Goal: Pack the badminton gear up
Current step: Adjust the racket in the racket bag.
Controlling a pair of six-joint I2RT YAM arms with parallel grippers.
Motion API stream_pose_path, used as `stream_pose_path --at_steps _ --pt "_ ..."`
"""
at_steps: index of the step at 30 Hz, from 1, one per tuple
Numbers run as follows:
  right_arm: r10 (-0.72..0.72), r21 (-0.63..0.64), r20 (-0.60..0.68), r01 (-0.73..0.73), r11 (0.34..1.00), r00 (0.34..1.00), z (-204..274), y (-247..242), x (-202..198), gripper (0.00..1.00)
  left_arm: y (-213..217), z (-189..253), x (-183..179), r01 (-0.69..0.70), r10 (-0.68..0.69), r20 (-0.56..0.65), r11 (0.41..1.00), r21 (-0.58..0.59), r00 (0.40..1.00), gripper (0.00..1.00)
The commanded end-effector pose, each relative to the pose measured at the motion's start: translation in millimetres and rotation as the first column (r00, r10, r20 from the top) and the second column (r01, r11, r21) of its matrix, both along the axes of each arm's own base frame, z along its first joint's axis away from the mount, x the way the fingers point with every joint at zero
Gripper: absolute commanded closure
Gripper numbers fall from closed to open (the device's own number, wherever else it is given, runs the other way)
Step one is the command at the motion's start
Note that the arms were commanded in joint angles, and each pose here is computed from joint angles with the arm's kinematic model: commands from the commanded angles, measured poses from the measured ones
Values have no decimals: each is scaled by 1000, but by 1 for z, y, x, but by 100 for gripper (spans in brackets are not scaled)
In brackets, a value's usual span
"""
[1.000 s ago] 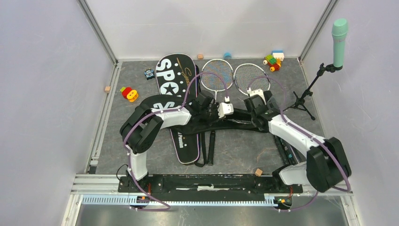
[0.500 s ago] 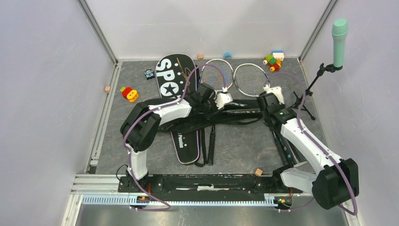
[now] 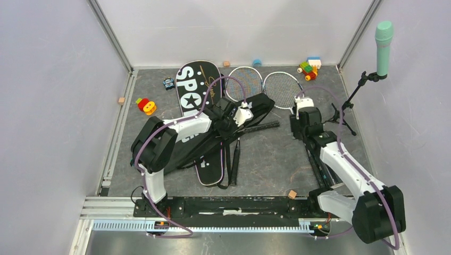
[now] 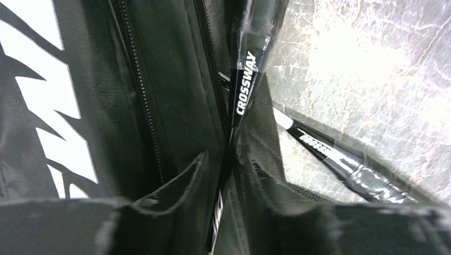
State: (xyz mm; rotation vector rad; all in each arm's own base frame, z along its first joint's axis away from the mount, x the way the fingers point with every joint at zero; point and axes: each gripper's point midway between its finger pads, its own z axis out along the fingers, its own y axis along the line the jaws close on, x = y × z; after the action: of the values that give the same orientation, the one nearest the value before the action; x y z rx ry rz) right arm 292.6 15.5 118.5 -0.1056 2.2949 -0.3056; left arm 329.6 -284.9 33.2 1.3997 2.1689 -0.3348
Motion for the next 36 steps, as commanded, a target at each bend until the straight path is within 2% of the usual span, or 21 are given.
stream_pose_path --at_steps 1,2,4,6,9,12,14,16,17,19,22,25,29,33,36 --pt "286 398 146 -321 859 947 -1 101 26 39 -4 26 8 -75 77 30 996 -47 997 55" --pt "278 440 144 -313 842 950 -6 107 26 36 -4 29 8 -75 77 34 996 -53 996 52" --pt "234 525 156 -281 803 960 -10 117 28 34 -4 34 8 -85 87 42 994 -63 995 36" --pt "192 614 185 -266 743 964 -11 127 26 33 -8 44 5 -84 88 41 993 -88 995 1" --pt "106 684 251 -254 684 962 -10 128 22 32 -22 70 -8 -39 46 49 989 -145 998 0" --pt "23 740 267 -221 635 963 -14 126 20 30 -43 104 -26 56 -41 80 978 -202 996 0" --pt "-14 778 254 -196 597 967 -19 128 18 29 -48 122 -27 67 -40 132 976 -209 990 0" --pt "-48 798 241 -170 578 969 -24 126 17 29 -36 131 -10 -30 60 193 987 -159 979 0" --pt "-55 799 243 -167 578 969 -25 125 17 28 -24 134 3 -124 151 231 984 -126 961 0" --pt "-54 795 248 -172 582 967 -26 125 19 26 -5 137 17 -264 278 272 961 -86 921 0" --pt "-72 802 246 -161 576 967 -28 125 23 24 13 141 25 -397 401 295 915 -78 867 0" --pt "-142 864 170 -78 498 975 -42 128 25 24 19 133 28 -425 427 284 903 -71 859 0" --pt "-227 940 161 -79 333 961 -36 135 34 24 9 104 39 -376 374 209 926 -33 903 0" --pt "-253 958 140 -67 278 957 -40 141 53 26 -10 81 52 -319 313 160 948 15 936 0" --pt "-303 970 100 -24 243 948 -48 139 64 28 -15 71 63 -318 308 176 947 35 935 0"
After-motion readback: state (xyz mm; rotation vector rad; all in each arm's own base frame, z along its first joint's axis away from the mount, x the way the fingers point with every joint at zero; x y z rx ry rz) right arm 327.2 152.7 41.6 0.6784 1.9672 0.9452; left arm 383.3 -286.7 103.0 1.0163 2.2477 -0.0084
